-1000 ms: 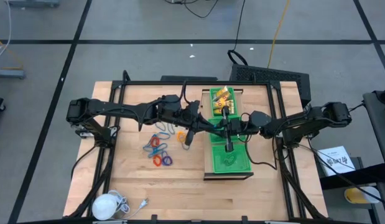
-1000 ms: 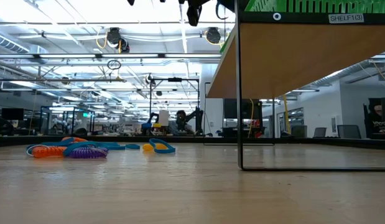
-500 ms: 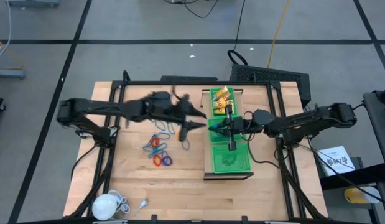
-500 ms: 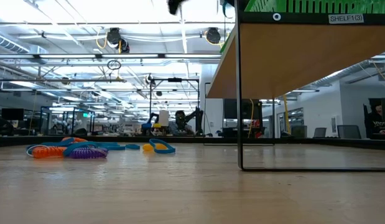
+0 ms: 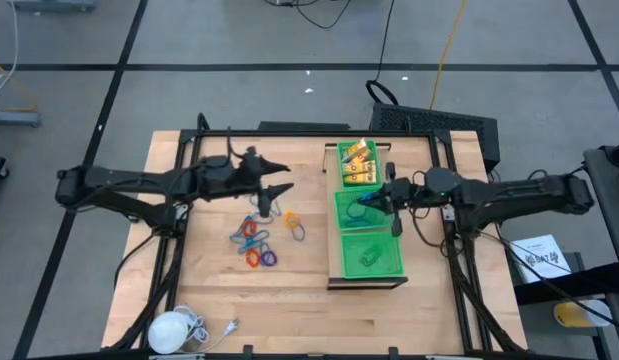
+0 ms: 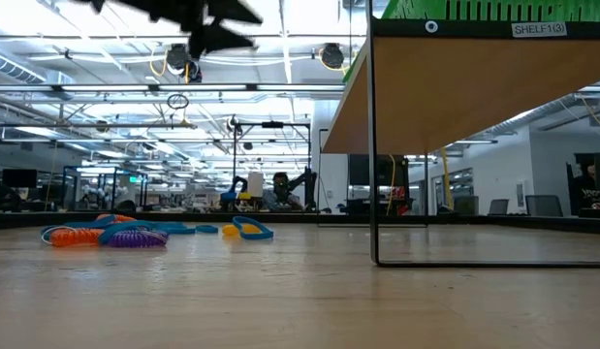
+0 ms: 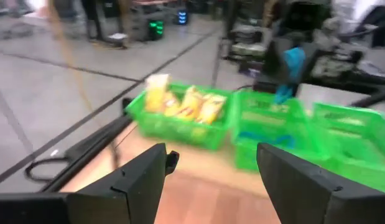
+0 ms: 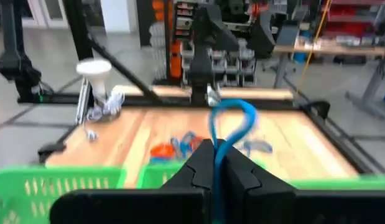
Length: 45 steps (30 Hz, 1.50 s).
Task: Pick & Place Office Desk Supplies
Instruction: Put the blue rubber band into the middle green bin
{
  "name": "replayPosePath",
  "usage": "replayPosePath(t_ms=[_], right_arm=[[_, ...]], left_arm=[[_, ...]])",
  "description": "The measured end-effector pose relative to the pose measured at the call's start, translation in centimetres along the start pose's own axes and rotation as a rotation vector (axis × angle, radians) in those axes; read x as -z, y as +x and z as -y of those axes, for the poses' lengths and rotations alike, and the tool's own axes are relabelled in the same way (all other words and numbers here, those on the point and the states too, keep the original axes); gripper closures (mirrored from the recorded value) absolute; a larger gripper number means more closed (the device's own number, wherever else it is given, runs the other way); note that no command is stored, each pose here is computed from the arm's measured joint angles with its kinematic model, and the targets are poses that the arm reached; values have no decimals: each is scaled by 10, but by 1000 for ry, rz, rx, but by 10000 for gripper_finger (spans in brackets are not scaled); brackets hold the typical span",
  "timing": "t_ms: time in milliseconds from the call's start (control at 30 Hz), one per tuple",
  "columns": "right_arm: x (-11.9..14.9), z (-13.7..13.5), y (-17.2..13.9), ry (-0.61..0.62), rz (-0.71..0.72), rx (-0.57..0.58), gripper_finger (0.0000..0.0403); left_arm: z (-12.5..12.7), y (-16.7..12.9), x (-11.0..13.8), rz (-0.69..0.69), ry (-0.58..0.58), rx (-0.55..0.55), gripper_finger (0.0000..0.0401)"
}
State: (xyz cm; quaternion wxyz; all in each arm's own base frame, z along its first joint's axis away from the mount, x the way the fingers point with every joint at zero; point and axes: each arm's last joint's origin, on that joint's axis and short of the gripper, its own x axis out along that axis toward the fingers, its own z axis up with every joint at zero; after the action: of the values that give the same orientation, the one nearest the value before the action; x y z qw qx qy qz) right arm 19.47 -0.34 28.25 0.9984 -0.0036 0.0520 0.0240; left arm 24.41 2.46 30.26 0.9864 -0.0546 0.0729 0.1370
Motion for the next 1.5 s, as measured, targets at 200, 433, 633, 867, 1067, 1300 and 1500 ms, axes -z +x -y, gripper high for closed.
replayPosePath(t_ms=[200,433,633,867,1067,1300,1500], right_arm=[[5,0,-5,7,-63,2,401],[6,0,-5,8,-73,-2,380],[6,0,-5,60,-73,0,327],[5,0,-5,33,-67,-1,247],[0,0,-9,19,-26,-1,219],[-2,0,-10,-2,-7,-1,218],[-4,0,-10,-9,11,-1,224]], left_arm=[[-18,-19,40,68,-160,-52,147],[-26,-23,56,41,-263,-80,142],[-25,-20,58,35,-266,-80,145],[-26,-20,58,29,-265,-82,137],[-29,-21,70,-77,-252,-168,147],[-41,-26,97,-240,-402,-498,162],[-47,-16,124,-402,-498,-588,173]])
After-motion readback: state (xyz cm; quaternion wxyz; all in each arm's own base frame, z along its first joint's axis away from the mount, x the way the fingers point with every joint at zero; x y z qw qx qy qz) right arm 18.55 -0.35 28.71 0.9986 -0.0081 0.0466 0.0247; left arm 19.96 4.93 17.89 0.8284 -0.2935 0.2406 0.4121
